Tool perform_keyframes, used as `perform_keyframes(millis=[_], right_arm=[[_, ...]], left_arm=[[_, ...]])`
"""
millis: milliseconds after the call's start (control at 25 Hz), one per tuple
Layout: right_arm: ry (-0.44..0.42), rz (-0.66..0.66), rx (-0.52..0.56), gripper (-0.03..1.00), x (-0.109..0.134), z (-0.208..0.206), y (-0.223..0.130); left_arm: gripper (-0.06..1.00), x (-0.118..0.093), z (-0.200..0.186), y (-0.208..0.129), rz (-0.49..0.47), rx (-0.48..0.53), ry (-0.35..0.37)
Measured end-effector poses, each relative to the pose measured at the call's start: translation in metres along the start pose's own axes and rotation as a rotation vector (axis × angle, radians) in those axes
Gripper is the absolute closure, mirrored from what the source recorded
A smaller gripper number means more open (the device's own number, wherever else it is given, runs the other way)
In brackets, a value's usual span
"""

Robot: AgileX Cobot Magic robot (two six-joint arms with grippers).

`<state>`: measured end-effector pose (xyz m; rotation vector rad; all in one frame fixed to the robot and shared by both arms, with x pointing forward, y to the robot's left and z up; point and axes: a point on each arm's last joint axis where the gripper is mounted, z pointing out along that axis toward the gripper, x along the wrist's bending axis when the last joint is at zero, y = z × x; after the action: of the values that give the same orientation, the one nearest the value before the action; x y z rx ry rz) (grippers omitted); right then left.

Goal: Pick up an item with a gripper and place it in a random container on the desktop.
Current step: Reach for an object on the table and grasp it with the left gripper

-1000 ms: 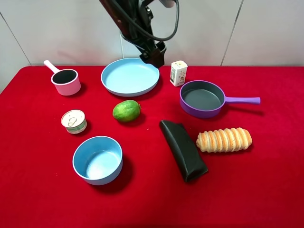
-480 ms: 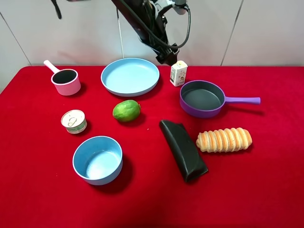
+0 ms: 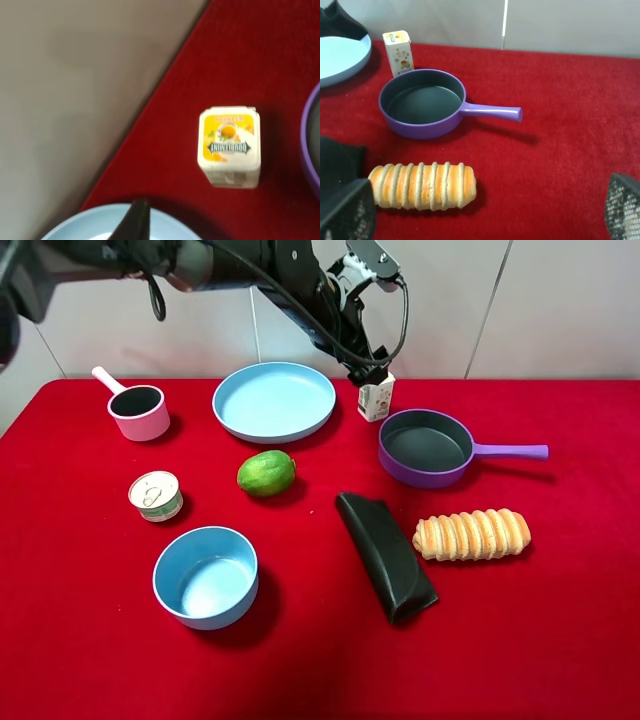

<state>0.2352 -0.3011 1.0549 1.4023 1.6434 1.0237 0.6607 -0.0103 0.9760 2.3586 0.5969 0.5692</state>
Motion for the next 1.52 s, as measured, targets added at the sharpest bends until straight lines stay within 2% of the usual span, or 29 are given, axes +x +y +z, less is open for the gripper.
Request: perform_keyframes(millis=[400, 760, 1280, 1520], right_arm=[[0.0, 0.0, 0.0, 0.27, 0.0, 0.0, 0.0], [0.0, 0.0, 0.0, 0.27, 0.0, 0.0, 0.0], [0.003, 0.002, 0.0, 0.27, 0.0, 0.0, 0.0], [0.003, 0.002, 0.0, 0.27, 0.0, 0.0, 0.0]], left_arm=[[-0.04, -0.001, 0.029, -0.01, -0.006, -0.057, 0.042], [-0.04, -0.009, 0.057, -0.012, 0.004, -0.079, 0.044], [-0.04, -0.017, 0.083, -0.03, 0.003, -0.053, 0.034], [-0.04, -0.015, 0.082, -0.027, 0.003, -0.083, 0.053]])
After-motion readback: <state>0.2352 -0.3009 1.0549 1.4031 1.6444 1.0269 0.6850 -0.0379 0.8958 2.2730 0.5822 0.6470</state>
